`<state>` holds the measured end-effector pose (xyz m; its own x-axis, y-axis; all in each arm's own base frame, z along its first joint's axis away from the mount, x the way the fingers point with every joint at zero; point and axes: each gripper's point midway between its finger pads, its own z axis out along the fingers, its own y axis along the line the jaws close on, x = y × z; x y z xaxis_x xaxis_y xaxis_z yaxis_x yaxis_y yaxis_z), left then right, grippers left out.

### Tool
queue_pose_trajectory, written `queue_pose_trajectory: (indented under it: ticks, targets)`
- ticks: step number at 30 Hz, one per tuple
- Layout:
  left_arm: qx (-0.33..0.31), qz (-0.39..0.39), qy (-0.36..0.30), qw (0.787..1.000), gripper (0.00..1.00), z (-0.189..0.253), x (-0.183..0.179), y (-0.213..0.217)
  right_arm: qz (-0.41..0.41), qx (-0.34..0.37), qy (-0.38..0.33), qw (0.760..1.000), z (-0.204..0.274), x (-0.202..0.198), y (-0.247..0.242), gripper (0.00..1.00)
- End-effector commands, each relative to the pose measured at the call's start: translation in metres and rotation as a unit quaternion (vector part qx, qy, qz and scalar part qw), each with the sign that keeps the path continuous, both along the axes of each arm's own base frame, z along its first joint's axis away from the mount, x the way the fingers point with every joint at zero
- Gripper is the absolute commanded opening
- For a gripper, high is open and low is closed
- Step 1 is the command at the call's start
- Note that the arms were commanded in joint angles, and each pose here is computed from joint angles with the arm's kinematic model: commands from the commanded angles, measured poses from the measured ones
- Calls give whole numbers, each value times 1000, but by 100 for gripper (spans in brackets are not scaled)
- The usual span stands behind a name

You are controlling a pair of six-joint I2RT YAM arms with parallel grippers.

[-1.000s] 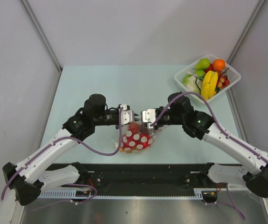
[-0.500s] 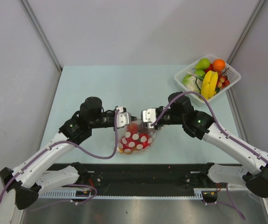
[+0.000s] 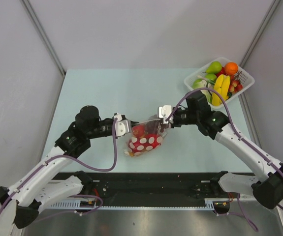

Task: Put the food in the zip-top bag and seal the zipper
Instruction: Zip the zipper food storage bag at the center of the board.

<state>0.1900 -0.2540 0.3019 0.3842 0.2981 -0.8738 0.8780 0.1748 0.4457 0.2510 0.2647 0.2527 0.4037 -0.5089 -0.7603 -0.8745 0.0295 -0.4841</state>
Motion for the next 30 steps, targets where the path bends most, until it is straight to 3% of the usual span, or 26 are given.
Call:
queue_pose_trajectory:
  ticks: [1, 22, 30]
  targets:
    - [-40, 8, -33, 999, 0, 27, -3, 11, -56, -42, -11, 997, -8, 25, -38, 0]
    - [-9, 42, -35, 998, 0, -12, 11, 39, -118, -114, -20, 986, -35, 65, -118, 0]
    - [-12, 70, -38, 997, 0, -13, 29, 44, -145, -86, -52, 984, -17, 86, -120, 0]
